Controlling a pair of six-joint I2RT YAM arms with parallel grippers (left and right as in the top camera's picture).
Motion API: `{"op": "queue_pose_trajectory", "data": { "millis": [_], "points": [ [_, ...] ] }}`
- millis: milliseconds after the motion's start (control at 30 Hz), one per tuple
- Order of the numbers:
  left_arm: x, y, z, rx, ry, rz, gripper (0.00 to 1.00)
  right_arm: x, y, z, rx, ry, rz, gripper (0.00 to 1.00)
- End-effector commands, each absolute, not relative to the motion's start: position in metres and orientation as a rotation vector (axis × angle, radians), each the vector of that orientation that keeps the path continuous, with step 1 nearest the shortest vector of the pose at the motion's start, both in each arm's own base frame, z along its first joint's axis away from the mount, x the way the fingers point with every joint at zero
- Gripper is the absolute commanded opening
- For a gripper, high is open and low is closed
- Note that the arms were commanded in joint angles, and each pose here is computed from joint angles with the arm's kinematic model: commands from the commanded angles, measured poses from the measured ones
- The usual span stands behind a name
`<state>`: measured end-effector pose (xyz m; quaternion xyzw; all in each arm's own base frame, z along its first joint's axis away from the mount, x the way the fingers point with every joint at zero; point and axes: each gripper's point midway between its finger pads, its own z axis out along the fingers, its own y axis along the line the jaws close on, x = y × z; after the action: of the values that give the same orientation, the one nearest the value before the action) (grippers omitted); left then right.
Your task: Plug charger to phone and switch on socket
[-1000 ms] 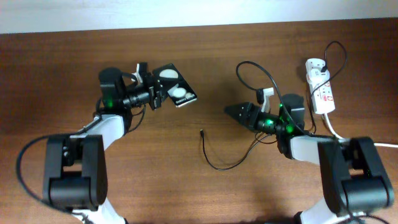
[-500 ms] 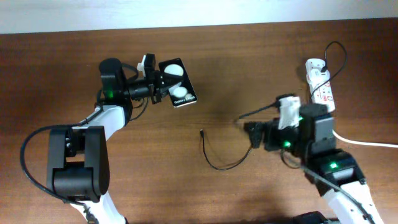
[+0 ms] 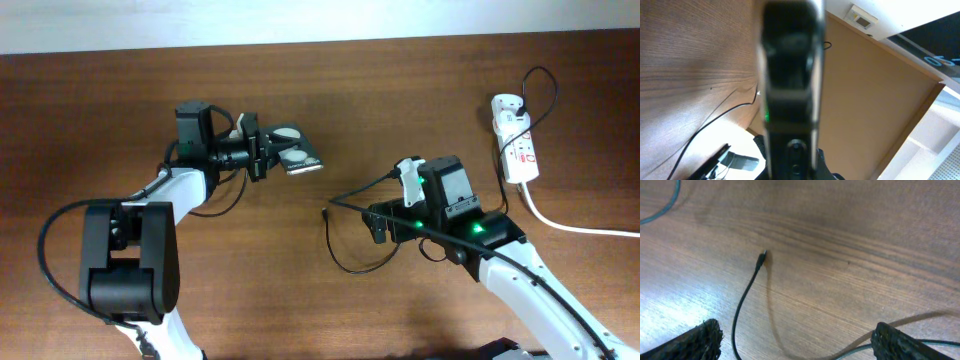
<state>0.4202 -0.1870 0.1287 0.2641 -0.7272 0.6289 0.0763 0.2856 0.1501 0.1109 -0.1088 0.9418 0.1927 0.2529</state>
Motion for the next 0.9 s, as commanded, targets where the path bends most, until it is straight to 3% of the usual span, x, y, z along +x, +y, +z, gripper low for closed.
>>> {"op": "queue_pose_trajectory", "data": {
  "millis": [0,333,533,667,867],
  "points": [
    [0.419,-0.188,0.135,0.805,-2.117,1.872,0.00,0.281,0.152,0.106,-0.309,2.597,0.527,0.99],
    [0.415,-0.193,0.170,0.541,-2.115,2.022,0.00,0.278,0.143,0.100,-0.291,2.630,0.467,0.99],
    [0.417,-0.223,0.161,0.619,-2.149,1.979,0.00,0.269,0.136,0.094,-0.267,2.686,0.449,0.99],
    [0.433,-0.234,0.205,0.536,-2.069,2.076,0.00,0.275,0.099,0.090,-0.049,2.731,0.442,0.99],
    [0.422,-0.236,0.211,0.549,-1.972,1.972,0.00,0.270,0.097,0.087,-0.041,2.755,0.436,0.99]
  ]
}}
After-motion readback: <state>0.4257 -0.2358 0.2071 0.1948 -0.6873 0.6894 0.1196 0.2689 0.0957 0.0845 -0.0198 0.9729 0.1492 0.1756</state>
